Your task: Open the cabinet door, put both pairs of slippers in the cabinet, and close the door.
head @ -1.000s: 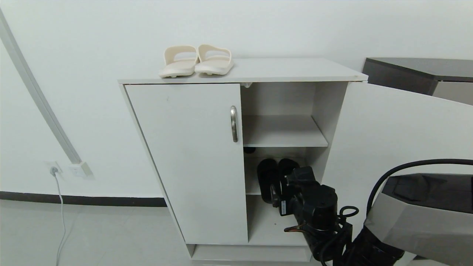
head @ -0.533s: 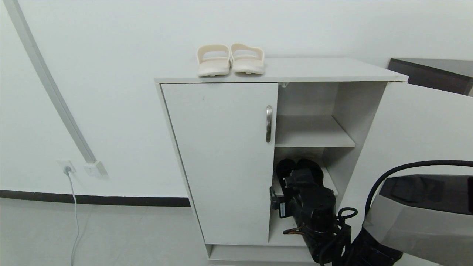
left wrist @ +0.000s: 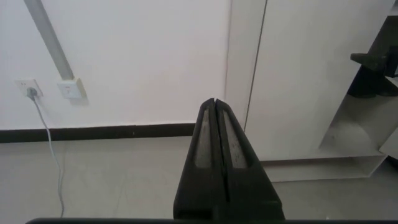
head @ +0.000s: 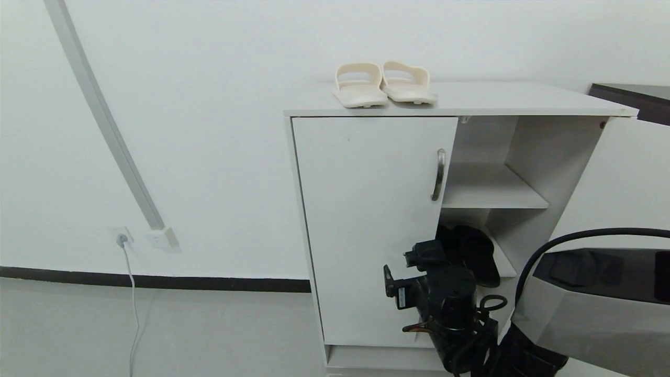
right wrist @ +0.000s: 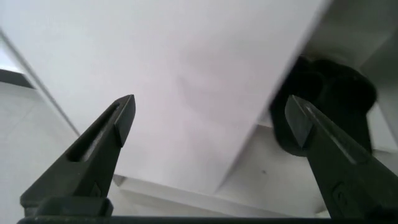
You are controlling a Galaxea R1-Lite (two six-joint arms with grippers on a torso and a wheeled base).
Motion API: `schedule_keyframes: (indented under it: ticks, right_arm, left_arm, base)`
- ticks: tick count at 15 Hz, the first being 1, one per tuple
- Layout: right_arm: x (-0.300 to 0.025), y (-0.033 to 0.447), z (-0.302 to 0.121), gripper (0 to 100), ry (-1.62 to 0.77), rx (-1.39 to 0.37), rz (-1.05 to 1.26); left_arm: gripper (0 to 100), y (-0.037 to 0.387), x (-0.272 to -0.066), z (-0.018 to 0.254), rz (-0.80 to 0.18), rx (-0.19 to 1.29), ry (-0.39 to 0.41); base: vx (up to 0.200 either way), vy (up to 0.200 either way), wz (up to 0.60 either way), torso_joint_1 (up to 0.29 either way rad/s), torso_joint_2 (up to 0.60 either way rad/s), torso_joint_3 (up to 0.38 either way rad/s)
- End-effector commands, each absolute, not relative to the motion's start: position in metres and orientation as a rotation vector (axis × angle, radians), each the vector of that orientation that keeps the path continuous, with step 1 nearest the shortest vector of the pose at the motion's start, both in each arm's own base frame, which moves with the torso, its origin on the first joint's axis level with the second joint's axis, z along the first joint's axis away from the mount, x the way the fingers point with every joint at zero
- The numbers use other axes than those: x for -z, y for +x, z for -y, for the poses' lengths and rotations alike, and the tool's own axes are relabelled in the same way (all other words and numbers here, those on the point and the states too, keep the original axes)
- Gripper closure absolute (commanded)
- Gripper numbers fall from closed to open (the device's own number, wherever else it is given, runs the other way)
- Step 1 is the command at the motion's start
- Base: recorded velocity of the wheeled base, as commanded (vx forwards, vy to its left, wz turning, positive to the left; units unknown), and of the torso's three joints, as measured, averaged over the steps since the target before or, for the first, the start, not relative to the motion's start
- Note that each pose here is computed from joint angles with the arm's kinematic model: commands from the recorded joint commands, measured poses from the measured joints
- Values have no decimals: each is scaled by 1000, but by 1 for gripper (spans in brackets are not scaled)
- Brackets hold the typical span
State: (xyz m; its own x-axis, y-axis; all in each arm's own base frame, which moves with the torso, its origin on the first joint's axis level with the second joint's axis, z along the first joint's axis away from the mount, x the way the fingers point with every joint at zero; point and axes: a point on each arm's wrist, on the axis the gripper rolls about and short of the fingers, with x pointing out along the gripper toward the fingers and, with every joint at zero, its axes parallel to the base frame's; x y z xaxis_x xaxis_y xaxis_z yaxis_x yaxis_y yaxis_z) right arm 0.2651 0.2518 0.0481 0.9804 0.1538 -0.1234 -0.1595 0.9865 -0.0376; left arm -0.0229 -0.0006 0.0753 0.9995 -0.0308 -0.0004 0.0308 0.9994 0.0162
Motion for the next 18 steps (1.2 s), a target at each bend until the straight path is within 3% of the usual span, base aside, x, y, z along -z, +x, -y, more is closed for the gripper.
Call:
schedule_keyframes:
  ticks: [1, 18]
  right_arm:
    - [-46, 265, -252, 0, -51, -159, -125]
    - [-41, 244, -246, 0, -95, -235, -97]
  left_arm:
    - [100, -23, -75, 1, -1, 29, 14]
    - [100, -23, -75, 1, -1, 29, 14]
  base:
    - [0, 0, 0, 0, 0, 0]
    - [0, 0, 0, 0, 0, 0]
